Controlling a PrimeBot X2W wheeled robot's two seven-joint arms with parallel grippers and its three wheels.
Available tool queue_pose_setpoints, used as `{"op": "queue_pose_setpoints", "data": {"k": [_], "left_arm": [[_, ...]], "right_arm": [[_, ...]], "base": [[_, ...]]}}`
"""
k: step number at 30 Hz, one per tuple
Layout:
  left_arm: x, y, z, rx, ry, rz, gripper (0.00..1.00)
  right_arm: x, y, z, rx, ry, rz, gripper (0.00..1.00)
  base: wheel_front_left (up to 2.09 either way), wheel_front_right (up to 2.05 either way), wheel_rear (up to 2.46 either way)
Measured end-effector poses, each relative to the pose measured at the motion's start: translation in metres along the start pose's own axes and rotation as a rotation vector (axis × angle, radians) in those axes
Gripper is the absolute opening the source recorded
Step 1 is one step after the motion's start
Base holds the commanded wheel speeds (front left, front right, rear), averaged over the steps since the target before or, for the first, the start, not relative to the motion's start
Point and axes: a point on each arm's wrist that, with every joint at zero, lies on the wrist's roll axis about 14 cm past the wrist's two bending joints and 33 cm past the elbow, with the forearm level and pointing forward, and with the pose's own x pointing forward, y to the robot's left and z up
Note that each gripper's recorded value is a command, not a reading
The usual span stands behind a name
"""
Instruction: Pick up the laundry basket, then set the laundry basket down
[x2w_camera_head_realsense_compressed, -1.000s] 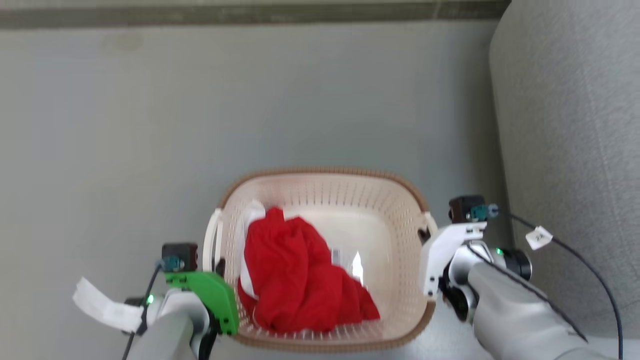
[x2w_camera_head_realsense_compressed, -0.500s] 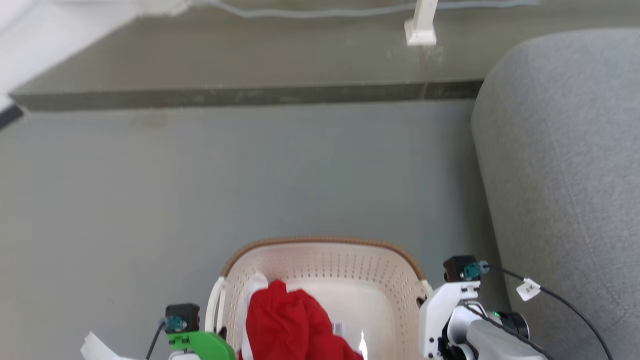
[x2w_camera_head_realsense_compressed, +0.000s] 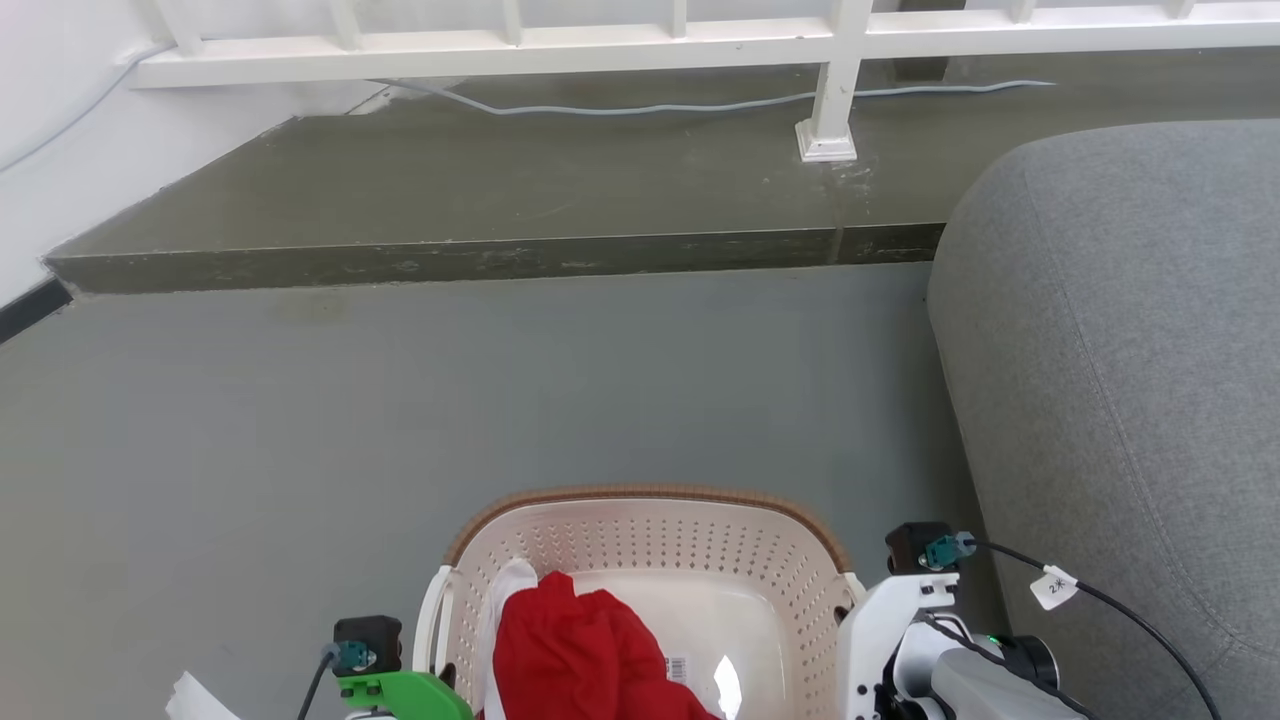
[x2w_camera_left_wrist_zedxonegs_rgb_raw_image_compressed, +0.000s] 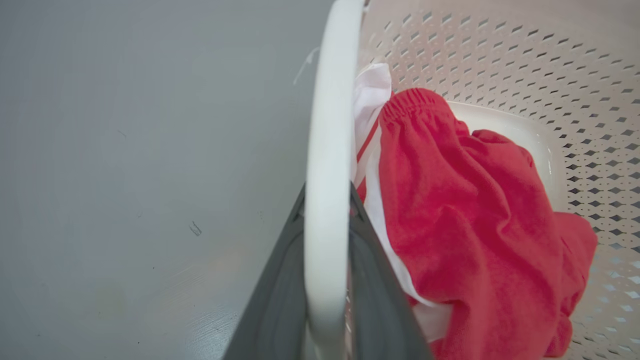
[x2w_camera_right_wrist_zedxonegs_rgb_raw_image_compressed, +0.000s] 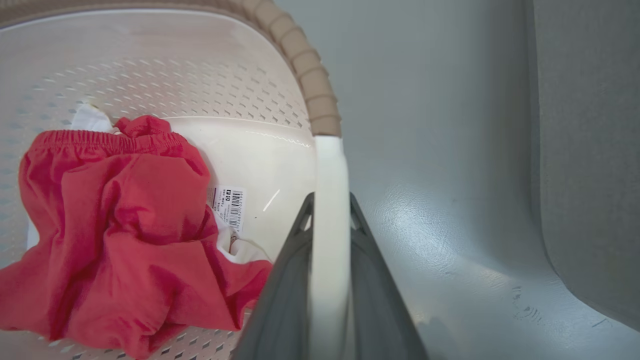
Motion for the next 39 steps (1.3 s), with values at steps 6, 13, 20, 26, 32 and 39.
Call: {"op": "queue_pose_setpoints", "data": {"k": [6,13,20,26,32,39], "left_arm": [[0.001,-0.001,-0.003,0.009,0.017,0.000,0.00],[0.001,0.000,-0.005,0.010,0.024,0.006,0.00],[0.002,0.001,-0.007,0.007,0.029,0.013,0.00],[0.002,0.001,-0.008,0.003,0.034,0.018,0.00],[0.002,0.001,-0.009,0.000,0.037,0.019,0.00],[0.003,0.003,-0.012,-0.005,0.048,0.026,0.00]], "right_arm": [[0.000,-0.001,-0.003,0.006,0.010,-0.007,0.00],[0.002,0.000,-0.004,0.008,0.018,-0.003,0.00],[0.002,0.000,-0.003,0.006,0.020,-0.005,0.00],[0.002,0.000,-0.005,0.008,0.027,-0.003,0.00],[0.003,0.001,-0.007,0.006,0.033,0.000,0.00],[0.004,0.001,-0.009,0.011,0.046,0.001,0.00]], "base": [[0.00,0.00,0.00],[0.00,0.00,0.00],[0.00,0.00,0.00],[0.00,0.00,0.00],[0.00,0.00,0.00],[0.00,0.00,0.00]]}}
